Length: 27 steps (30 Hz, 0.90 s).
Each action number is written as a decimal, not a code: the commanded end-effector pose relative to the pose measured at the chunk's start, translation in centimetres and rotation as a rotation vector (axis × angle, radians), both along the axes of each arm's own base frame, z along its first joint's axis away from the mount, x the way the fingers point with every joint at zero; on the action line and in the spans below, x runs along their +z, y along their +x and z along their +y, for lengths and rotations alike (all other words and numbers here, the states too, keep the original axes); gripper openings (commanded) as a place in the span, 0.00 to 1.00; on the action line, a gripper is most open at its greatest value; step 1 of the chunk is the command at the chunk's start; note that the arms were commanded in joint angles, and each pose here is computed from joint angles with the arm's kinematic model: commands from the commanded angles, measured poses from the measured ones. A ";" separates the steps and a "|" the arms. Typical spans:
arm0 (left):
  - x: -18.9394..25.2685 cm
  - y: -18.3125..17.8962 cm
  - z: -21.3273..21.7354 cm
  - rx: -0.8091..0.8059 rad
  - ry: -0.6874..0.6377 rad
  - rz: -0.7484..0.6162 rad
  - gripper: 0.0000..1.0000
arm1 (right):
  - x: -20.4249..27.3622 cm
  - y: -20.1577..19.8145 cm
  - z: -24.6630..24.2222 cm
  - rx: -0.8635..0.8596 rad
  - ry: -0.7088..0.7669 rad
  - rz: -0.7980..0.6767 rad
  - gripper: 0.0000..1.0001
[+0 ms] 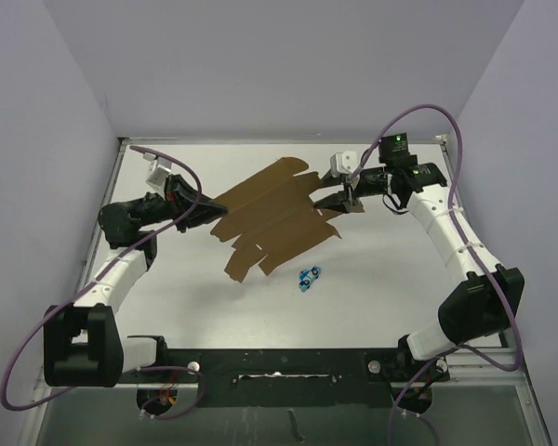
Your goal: Fold the paper box
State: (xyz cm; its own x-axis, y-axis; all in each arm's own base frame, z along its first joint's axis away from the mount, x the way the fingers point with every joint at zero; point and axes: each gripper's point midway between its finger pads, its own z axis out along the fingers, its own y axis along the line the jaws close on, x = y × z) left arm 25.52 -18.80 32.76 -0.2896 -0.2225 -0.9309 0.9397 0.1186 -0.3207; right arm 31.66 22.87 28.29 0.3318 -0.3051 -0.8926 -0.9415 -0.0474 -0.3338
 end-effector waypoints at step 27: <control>3.1 -0.9 -1.1 -0.119 0.004 -0.123 0.00 | 0.1 -2.3 2.5 0.149 0.124 0.032 0.00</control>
